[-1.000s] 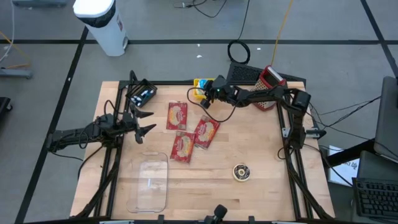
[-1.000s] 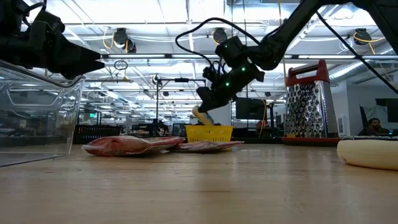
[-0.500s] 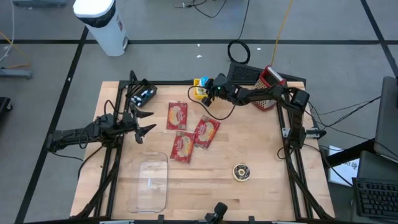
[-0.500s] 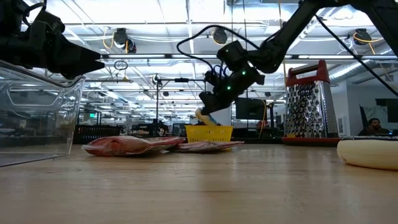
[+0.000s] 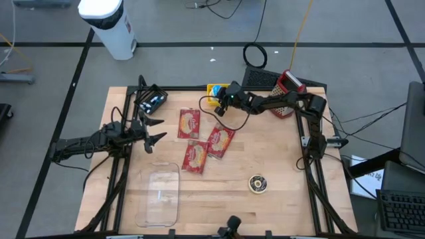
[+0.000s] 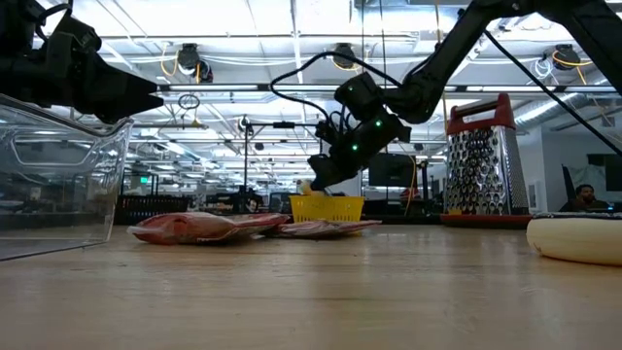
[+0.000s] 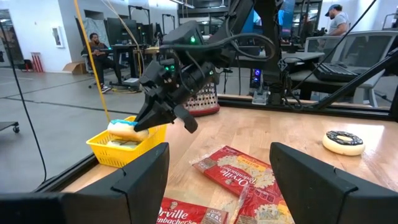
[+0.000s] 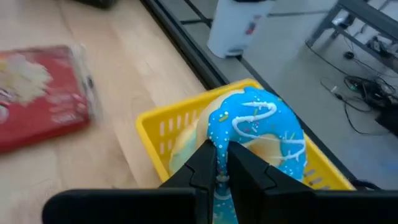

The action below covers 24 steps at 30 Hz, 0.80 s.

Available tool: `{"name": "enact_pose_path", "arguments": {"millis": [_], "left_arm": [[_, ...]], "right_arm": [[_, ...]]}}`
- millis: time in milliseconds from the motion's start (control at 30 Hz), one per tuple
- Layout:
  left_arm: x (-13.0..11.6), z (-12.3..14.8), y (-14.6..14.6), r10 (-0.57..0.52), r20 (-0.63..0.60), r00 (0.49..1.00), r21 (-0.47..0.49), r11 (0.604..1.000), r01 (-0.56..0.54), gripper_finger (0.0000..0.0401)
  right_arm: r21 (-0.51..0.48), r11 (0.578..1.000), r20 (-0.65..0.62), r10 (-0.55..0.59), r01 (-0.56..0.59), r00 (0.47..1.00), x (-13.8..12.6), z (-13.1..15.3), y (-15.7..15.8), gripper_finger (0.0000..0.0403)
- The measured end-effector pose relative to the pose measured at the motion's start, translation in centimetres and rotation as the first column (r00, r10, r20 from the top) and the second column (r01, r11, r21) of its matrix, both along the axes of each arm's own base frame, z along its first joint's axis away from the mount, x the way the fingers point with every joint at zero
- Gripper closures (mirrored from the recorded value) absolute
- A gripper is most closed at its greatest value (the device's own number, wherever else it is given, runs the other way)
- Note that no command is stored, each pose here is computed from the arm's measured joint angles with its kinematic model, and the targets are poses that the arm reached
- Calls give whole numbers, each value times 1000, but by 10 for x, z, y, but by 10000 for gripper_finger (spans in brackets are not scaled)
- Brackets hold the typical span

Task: Pick & Place Food Item
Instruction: Put the blue donut into the yellow bin, then put the black donut into the yellow bin

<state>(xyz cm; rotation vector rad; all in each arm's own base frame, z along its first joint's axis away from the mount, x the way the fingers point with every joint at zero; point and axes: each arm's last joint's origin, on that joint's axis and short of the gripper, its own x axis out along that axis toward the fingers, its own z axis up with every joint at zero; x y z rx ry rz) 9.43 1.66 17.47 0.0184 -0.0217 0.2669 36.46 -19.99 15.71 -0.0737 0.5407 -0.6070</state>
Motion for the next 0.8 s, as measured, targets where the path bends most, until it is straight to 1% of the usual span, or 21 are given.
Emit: {"name": "enact_pose_path", "arguments": {"millis": [67, 167, 267, 433, 567, 667, 800], "left_arm": [[0, 0, 0, 0, 0, 1000, 0, 1000, 0, 121], [0, 0, 0, 0, 0, 1000, 0, 1000, 0, 121], [0, 0, 0, 0, 0, 1000, 0, 1000, 0, 121], [0, 0, 0, 0, 0, 1000, 0, 1000, 0, 121], [0, 0, 0, 0, 0, 1000, 0, 1000, 0, 121], [0, 0, 0, 0, 0, 1000, 0, 1000, 0, 121], [0, 0, 0, 0, 0, 1000, 0, 1000, 0, 121]], "right_arm": [[8, 999, 11, 35, -35, 999, 1, 2, 1, 377], [23, 999, -4, 46, -46, 999, 0, 0, 1, 363], [24, 999, -5, 47, -47, 999, 0, -1, 1, 333], [24, 999, 3, 35, -35, 999, 0, 0, 1, 272], [20, 999, 9, 38, -38, 999, 1, 1, 2, 237], [31, 999, 18, 34, -35, 999, -1, 8, 4, 220], [49, 998, 24, 38, -40, 999, -4, 24, 13, 206]]}}
